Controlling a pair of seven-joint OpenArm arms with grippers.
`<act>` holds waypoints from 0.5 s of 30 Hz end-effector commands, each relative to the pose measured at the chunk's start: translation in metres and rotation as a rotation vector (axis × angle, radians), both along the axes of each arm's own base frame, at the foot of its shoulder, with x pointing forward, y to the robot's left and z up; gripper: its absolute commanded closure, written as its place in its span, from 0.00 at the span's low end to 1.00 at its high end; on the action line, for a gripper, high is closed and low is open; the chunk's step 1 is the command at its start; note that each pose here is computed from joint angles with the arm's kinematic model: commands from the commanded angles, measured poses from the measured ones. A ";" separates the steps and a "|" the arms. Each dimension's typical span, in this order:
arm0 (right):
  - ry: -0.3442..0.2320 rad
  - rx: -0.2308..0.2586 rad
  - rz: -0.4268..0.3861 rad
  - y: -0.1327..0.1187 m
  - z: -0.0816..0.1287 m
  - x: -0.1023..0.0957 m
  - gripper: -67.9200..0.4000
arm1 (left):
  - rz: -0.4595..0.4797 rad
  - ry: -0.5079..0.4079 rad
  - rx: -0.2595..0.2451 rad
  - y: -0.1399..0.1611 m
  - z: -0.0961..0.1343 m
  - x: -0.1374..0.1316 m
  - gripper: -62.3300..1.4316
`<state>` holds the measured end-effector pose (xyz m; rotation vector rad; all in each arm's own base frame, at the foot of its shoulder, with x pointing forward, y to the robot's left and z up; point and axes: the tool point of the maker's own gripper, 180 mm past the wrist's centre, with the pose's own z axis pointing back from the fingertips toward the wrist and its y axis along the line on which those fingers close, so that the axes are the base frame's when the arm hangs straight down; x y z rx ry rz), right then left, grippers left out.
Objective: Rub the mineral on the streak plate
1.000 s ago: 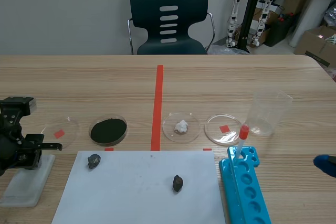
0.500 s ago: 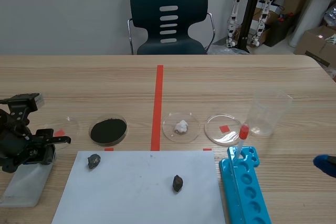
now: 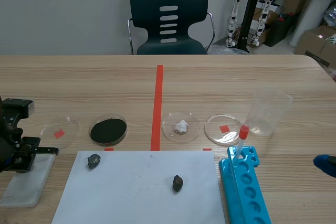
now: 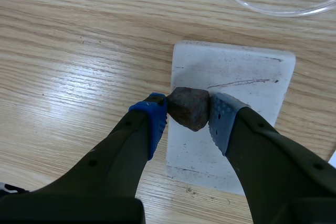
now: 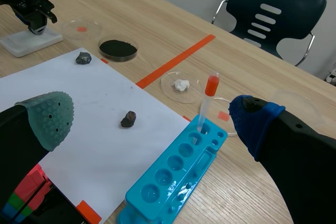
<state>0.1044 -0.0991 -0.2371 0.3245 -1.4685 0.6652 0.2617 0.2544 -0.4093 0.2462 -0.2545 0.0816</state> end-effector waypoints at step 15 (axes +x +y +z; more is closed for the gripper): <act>-0.019 0.015 0.000 0.001 0.006 0.002 0.08 | -0.033 -0.052 -0.254 -0.043 0.001 0.012 0.84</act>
